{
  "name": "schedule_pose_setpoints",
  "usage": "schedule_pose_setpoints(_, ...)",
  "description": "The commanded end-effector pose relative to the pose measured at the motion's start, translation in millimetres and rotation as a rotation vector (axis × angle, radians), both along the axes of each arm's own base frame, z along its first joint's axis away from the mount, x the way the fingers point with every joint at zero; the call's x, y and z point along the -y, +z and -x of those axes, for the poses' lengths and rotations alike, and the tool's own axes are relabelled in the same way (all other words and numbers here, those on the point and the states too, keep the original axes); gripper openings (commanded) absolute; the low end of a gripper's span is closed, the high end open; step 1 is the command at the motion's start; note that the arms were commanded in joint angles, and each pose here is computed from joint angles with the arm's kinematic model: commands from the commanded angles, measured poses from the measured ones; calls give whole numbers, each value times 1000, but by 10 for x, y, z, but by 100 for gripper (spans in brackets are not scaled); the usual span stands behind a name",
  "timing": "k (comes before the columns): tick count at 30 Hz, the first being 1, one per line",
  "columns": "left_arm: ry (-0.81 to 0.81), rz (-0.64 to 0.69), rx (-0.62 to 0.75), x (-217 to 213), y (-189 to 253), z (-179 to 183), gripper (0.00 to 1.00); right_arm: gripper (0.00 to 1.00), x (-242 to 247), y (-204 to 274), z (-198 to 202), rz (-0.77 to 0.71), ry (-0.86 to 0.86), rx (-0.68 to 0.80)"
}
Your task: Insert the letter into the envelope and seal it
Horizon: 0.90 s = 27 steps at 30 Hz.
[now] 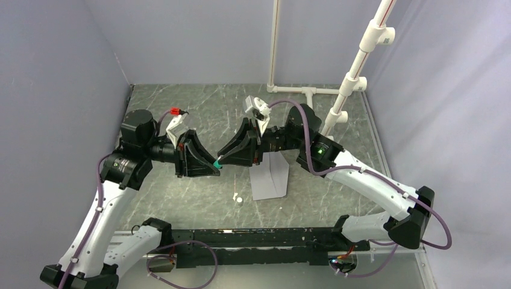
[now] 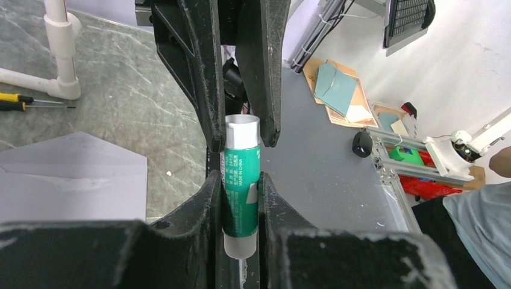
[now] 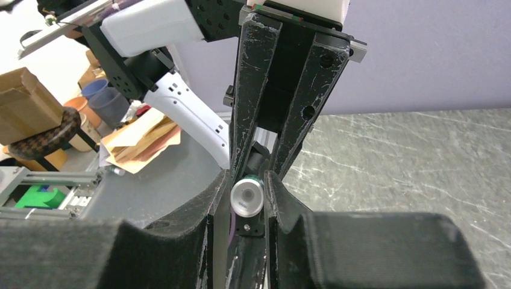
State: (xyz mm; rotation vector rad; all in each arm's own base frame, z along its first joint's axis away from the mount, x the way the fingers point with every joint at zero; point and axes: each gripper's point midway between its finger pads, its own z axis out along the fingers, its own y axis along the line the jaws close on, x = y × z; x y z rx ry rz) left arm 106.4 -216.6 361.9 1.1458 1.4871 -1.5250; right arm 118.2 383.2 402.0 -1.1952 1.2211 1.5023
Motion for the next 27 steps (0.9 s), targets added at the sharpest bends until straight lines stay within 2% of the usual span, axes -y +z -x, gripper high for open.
schedule_pose_setpoints(1, -13, 49, 131, -5, 300, 72, 2, 18, -69, 63, -51, -3, -12, -30)
schedule_pose_setpoints(4, 52, 45, 123, 4, 346, -13, 2, 12, -70, 64, -98, -4, -45, -41)
schedule_pose_setpoints(7, 121, 43, 139, 2, 386, -102, 3, 11, -96, 47, -140, 8, -61, -55)
schedule_pose_setpoints(10, 215, 45, 149, -5, 420, -242, 2, 0, -151, 28, -206, 28, -82, -92)
schedule_pose_setpoints(11, 262, 42, 153, -15, 427, -311, 3, 0, -173, 13, -250, 40, -102, -112)
schedule_pose_setpoints(13, 377, 28, 164, -59, 421, -489, 2, 0, -207, -24, -399, 57, -184, -148)
schedule_pose_setpoints(16, 494, -6, 180, -136, 371, -667, 2, 0, -186, -160, -811, 98, -430, -241)
schedule_pose_setpoints(19, 488, -25, 186, -140, 316, -678, 2, 0, -68, -317, -1209, 148, -698, -394)
schedule_pose_setpoints(21, 454, -37, 171, -111, 262, -658, 2, 0, 4, -392, -1328, 166, -799, -473)
schedule_pose_setpoints(24, 381, -40, 133, -58, 201, -584, 2, 0, -3, -195, -1213, 63, -726, -481)
schedule_pose_setpoints(25, 353, -38, 122, -41, 183, -546, 2, 3, -4, -119, -1133, 28, -674, -458)
schedule_pose_setpoints(26, 323, -35, 114, -26, 170, -505, 2, 22, 12, 11, -986, -10, -587, -398)
schedule_pose_setpoints(27, 287, -32, 107, -13, 157, -450, 2, 36, 26, 91, -875, -41, -518, -332)
